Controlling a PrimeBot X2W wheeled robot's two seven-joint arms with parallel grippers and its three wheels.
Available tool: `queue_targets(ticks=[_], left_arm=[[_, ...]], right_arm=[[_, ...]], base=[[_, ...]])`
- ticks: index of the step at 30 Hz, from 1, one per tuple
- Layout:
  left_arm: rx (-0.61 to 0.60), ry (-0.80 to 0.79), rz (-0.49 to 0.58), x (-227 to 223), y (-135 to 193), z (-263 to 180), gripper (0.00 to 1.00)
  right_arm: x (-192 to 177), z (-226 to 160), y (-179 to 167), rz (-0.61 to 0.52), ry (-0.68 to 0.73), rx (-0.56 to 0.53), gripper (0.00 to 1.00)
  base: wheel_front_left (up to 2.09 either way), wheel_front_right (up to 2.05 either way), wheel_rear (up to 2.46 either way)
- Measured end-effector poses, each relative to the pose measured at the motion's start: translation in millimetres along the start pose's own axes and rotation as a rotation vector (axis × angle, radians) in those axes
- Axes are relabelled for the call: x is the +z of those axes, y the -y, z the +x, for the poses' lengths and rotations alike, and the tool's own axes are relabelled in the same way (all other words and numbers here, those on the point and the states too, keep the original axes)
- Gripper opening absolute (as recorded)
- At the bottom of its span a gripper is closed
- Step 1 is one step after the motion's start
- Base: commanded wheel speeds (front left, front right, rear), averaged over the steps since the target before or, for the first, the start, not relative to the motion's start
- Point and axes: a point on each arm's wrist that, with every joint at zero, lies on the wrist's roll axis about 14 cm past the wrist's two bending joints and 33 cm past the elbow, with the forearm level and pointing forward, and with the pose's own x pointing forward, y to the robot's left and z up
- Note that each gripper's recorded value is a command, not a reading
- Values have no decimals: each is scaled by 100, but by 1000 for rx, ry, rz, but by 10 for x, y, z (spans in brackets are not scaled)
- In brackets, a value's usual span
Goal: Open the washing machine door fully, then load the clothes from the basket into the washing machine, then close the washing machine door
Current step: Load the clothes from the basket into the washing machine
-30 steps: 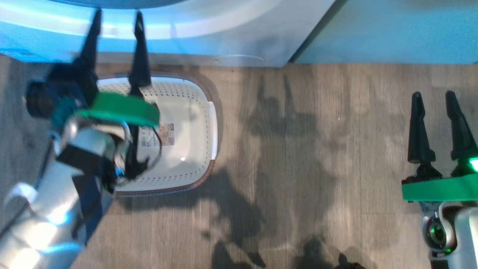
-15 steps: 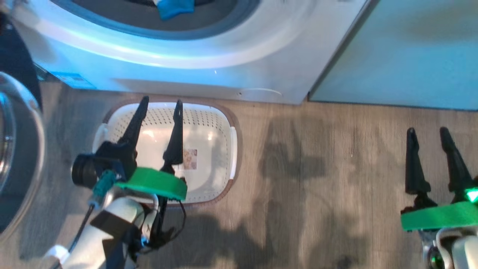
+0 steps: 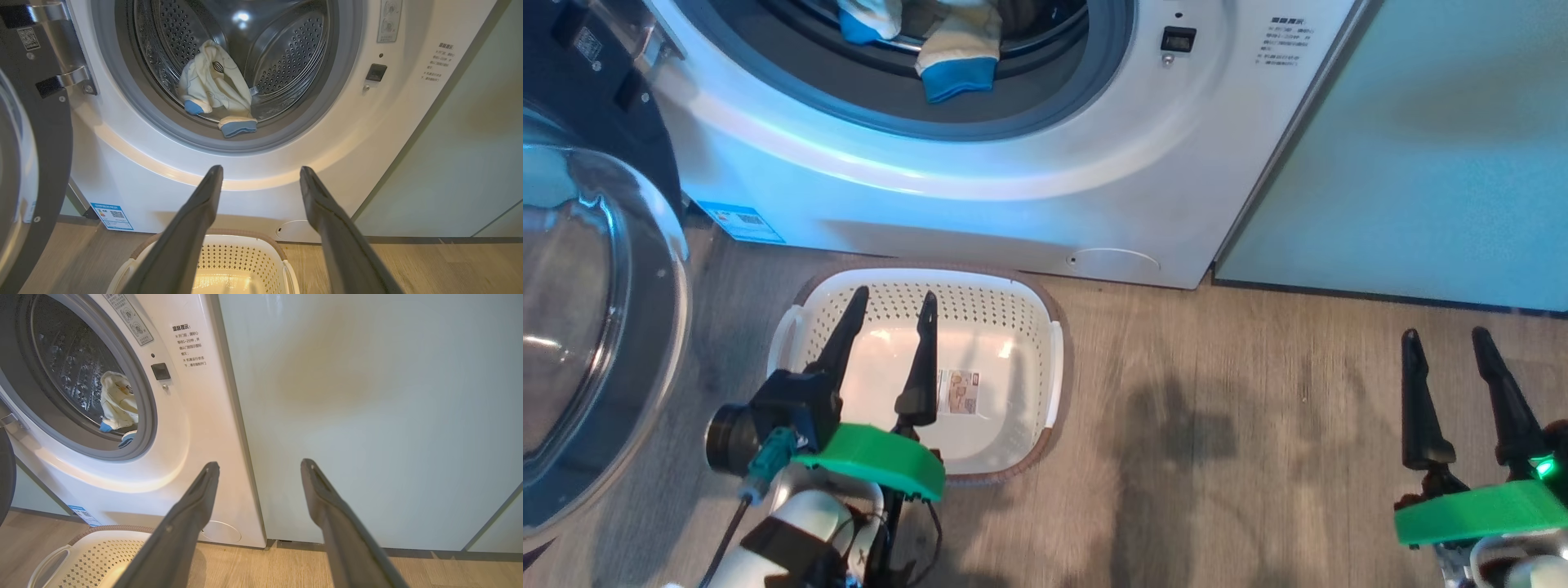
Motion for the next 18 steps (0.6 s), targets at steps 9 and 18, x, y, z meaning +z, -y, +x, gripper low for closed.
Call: queue_targets(ticks=[9, 18], left_arm=[[16, -3, -8, 2, 8, -100, 100], [34, -9, -17, -29, -30, -90, 100]], right_arm=[[61, -32, -36, -6, 15, 10, 100], [6, -71, -27, -6, -3, 6, 100]], base=[[0, 0, 0], [0, 0, 0]])
